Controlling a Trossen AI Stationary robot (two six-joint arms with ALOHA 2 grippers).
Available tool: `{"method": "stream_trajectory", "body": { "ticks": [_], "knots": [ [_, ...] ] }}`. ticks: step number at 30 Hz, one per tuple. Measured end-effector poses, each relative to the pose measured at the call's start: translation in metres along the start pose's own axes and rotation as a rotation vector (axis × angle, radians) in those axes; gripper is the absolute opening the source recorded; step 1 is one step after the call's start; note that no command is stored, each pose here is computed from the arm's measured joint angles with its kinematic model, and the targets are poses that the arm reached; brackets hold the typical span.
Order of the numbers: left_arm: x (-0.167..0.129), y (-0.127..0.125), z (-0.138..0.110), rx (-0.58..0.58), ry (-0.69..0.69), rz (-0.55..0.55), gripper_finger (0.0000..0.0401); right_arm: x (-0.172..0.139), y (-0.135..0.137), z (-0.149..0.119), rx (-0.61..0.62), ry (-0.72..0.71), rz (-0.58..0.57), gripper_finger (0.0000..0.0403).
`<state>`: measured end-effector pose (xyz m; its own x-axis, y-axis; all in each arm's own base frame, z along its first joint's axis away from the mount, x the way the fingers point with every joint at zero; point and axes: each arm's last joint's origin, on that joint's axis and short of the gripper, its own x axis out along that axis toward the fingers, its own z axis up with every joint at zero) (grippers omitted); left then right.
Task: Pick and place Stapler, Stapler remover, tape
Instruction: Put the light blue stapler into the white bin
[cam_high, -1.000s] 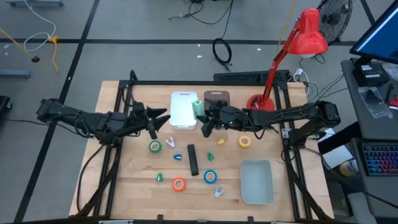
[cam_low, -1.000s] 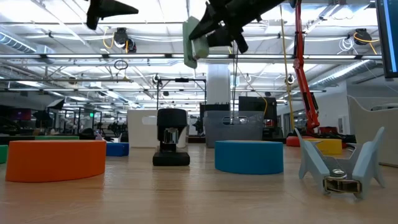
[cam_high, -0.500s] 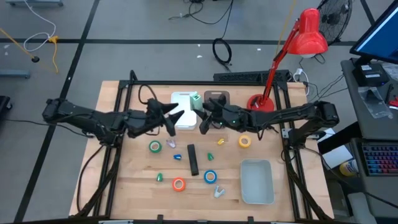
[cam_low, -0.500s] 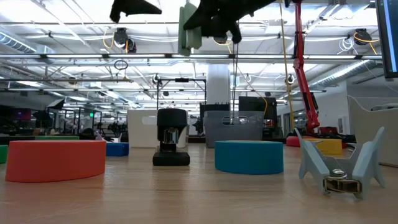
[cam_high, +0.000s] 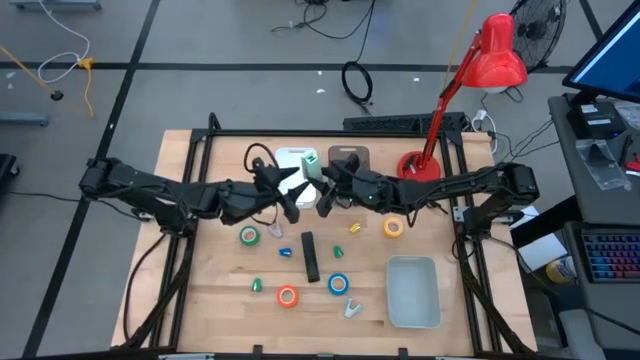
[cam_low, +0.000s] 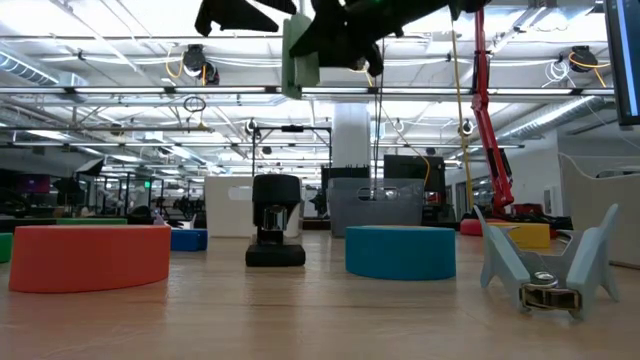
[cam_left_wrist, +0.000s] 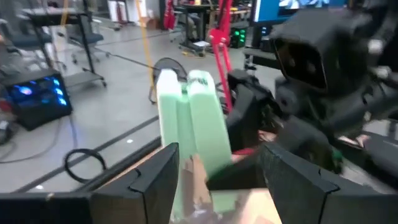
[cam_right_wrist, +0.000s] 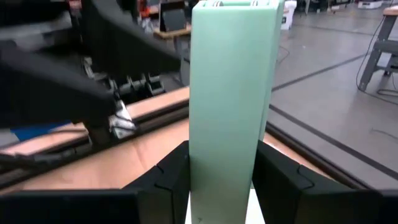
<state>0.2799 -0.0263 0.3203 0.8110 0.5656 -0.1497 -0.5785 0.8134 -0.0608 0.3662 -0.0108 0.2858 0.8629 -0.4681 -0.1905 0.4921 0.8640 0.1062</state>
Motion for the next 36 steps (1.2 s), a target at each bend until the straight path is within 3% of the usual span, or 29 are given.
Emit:
{"method": "stream_trajectory", "body": {
  "ticks": [5, 12, 23, 29, 32, 36],
  "knots": [
    [0.0001, 0.0015, 0.0008, 0.037, -0.012, 0.047, 0.0228, -0.0003, -0.0002, -0.0002, -0.003, 0.002, 0.001, 0.0131],
    [-0.0012, 0.0020, 0.0048, -0.007, -0.037, 0.043, 0.0228, -0.0001, -0.0003, -0.0012, -0.009, 0.010, 0.000, 0.0131],
    [-0.0012, -0.0002, 0.0041, -0.038, -0.020, -0.034, 0.0228, -0.0001, -0.0003, -0.0016, -0.024, 0.014, -0.001, 0.0131],
    [-0.0012, -0.0002, 0.0037, 0.014, -0.017, -0.034, 0.0230, -0.0001, -0.0005, -0.0024, -0.028, 0.022, -0.002, 0.0131],
    [-0.0013, -0.0002, 0.0034, 0.044, -0.016, -0.034, 0.0253, -0.0001, -0.0005, -0.0024, -0.028, 0.021, -0.002, 0.0131],
    [-0.0012, -0.0001, 0.0034, 0.047, -0.016, -0.033, 0.0312, -0.0001, -0.0005, -0.0023, -0.028, 0.021, 0.000, 0.0131]
  ]
}}
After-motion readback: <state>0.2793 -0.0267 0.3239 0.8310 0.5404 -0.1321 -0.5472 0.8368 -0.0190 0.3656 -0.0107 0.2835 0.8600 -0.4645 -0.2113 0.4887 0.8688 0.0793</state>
